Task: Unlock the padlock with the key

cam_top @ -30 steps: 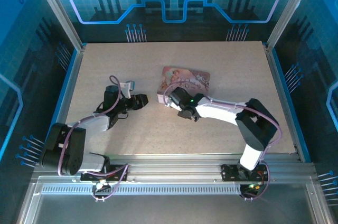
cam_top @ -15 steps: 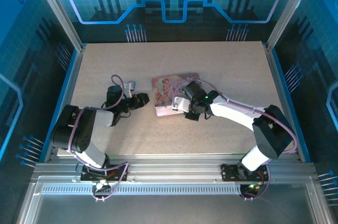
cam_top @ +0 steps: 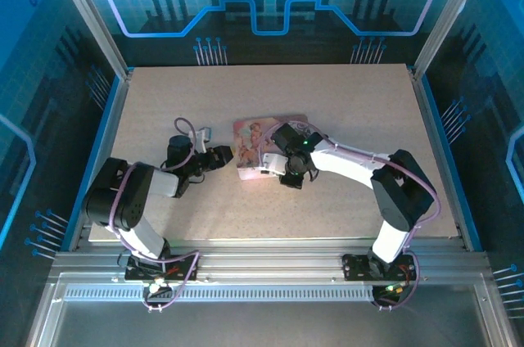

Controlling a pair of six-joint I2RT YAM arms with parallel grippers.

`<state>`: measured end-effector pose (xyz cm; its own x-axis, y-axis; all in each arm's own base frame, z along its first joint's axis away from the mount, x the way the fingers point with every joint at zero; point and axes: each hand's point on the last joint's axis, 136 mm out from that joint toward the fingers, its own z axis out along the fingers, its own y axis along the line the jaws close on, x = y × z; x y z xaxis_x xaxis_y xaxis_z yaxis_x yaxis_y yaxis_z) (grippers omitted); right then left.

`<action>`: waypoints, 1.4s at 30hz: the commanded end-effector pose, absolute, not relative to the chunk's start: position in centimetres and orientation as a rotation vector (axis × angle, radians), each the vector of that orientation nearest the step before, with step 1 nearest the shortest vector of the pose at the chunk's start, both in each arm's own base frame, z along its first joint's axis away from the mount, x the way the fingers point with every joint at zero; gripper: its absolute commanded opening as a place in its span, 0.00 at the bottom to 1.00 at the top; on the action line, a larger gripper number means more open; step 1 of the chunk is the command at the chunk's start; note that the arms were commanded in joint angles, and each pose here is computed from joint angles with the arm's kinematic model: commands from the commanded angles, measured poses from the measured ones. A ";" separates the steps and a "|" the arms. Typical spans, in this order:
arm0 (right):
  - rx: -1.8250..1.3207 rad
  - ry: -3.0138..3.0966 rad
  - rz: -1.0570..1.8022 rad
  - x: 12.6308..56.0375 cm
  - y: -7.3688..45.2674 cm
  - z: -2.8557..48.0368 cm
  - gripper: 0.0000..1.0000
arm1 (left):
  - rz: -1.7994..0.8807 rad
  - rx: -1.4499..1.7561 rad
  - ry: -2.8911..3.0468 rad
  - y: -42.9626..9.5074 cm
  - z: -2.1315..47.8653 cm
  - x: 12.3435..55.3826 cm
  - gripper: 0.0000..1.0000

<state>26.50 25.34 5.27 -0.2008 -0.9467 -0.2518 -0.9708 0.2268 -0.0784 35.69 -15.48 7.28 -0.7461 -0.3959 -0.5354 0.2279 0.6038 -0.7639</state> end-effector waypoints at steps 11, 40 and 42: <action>-1.875 2.261 0.025 25.9 26.6 4.3 0.00 | -1.189 -0.136 2.185 -16.5 4.6 34.1 0.43; -1.850 1.971 -0.444 30.1 28.5 6.6 0.00 | -1.192 -0.137 2.193 -16.7 4.9 34.2 0.40; -1.852 1.926 -0.457 30.3 29.0 6.8 0.00 | -1.197 -0.131 2.191 -16.9 4.9 34.2 0.40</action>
